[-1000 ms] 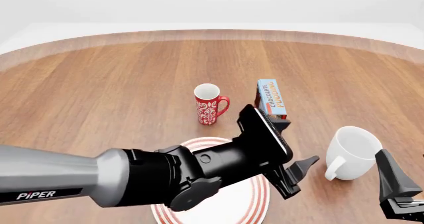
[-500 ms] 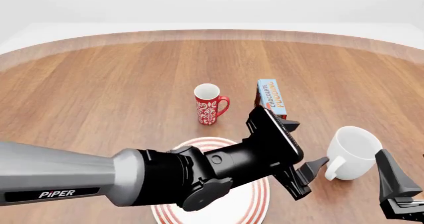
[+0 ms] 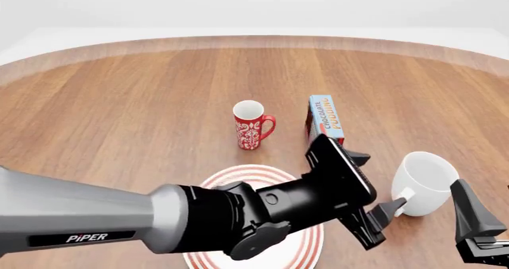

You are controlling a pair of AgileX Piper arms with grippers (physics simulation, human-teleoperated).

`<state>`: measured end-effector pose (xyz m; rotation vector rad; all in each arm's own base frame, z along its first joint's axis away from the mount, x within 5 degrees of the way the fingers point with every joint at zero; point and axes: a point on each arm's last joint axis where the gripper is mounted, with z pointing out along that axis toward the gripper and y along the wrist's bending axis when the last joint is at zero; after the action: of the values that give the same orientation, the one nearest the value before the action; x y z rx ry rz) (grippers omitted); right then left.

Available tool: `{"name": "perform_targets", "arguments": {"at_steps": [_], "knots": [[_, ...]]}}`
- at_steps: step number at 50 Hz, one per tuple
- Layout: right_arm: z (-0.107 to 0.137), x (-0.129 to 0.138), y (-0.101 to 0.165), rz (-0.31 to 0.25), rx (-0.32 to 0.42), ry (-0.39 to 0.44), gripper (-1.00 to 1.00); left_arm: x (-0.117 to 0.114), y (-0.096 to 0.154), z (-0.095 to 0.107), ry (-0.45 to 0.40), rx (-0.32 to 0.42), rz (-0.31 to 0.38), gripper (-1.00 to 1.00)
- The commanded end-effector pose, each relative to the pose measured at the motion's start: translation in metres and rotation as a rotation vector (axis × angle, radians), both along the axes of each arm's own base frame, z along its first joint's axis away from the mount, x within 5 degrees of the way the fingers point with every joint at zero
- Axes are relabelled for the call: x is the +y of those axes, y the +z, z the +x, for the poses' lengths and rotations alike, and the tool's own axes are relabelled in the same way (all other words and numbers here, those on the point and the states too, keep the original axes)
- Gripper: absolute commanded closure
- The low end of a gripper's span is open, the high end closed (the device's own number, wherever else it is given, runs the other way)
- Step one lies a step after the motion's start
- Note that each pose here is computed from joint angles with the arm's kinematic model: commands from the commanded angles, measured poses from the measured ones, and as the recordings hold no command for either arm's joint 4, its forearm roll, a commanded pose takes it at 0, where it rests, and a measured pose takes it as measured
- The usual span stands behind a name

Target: Pick up the white mug and put it on the plate, and put the chocolate pudding to the right of the plate.

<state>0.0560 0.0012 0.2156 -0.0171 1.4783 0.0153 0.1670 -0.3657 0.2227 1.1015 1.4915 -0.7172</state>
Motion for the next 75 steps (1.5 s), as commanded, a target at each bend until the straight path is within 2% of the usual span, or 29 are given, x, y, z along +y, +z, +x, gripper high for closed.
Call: {"name": "perform_targets", "arguments": {"at_steps": [1,40,57,75], "knots": [[0.000,0.000,0.000,0.000,0.000,0.000,-1.00,-0.007,-0.005,-0.001,-0.006,0.013,0.005,-1.00],[0.000,0.000,0.000,0.000,0.000,-0.001,-1.00,-0.028,-0.021,0.021,0.027,0.058,0.020,-1.00],[0.000,0.000,0.000,0.000,0.000,0.000,-1.00,-0.036,-0.025,0.018,0.020,0.081,0.024,-1.00],[0.000,0.000,0.001,0.010,-0.002,0.008,-1.00,-0.045,-0.028,0.025,0.033,0.112,0.026,-1.00]]}}
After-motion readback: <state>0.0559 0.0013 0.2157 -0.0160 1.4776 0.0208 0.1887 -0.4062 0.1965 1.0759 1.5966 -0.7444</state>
